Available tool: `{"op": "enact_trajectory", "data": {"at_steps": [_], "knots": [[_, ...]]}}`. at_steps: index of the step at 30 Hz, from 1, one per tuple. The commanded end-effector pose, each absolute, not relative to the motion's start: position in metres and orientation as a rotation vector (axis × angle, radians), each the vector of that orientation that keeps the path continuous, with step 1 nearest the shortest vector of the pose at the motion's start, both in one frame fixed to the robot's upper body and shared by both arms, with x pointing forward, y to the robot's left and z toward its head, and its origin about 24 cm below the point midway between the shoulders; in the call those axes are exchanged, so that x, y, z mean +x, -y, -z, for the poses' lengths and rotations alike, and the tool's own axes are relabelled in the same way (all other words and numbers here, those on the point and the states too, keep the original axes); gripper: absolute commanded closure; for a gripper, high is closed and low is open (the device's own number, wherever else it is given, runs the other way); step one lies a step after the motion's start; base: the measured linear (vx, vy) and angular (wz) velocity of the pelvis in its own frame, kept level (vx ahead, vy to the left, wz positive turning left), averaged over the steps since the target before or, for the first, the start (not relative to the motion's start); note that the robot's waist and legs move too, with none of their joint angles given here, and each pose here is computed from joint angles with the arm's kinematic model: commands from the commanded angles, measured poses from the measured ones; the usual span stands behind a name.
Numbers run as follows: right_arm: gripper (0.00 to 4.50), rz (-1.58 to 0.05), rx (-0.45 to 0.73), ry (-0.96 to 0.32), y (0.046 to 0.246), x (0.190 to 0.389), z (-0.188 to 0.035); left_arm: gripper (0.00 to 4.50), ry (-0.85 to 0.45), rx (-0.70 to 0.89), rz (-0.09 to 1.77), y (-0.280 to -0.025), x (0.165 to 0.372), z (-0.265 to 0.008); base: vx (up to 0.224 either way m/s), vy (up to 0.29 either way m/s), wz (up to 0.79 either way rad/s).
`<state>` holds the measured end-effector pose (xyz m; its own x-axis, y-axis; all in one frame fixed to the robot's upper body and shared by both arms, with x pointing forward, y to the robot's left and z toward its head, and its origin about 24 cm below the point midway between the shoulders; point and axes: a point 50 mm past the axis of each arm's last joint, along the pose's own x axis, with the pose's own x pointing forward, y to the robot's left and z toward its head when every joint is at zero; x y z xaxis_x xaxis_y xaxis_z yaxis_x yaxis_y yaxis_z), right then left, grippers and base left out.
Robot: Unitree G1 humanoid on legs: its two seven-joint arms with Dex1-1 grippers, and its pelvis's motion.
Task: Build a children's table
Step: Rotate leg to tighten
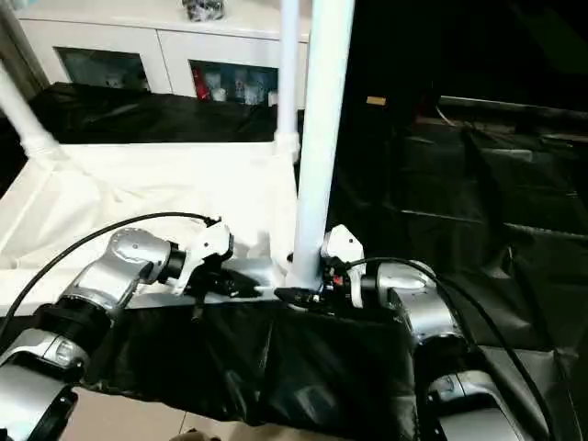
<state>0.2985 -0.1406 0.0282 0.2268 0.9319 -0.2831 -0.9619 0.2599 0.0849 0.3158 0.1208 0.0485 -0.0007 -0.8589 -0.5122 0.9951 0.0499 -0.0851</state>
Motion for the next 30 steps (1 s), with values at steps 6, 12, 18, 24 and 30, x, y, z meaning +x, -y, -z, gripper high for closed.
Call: {"op": "enact_trajectory", "data": {"at_steps": [6,12,18,24,30], "knots": [[1.74,-1.348,-0.088,-0.420,0.131,0.286,-0.007,4.50,-0.403,0.345,1.552,-0.106,0.317,-0.062,0.000,0.000,0.00],[1.80,-1.143,-0.033,-0.407,0.125,0.296,-0.001,4.50,-0.367,0.318,1.394,-0.097,0.324,-0.059,0.000,0.000,0.00],[1.80,-0.878,-0.013,-0.383,0.120,0.311,0.004,4.50,-0.323,0.312,1.160,-0.091,0.339,-0.061,0.000,0.000,0.00],[1.80,-0.644,-0.018,-0.413,0.114,0.322,0.010,4.50,-0.284,0.299,0.982,-0.089,0.350,-0.065,0.000,0.000,0.00],[1.80,-0.583,-0.005,-0.374,0.104,0.324,0.009,4.50,-0.266,0.279,0.987,-0.084,0.346,-0.065,0.000,0.000,0.00]]}}
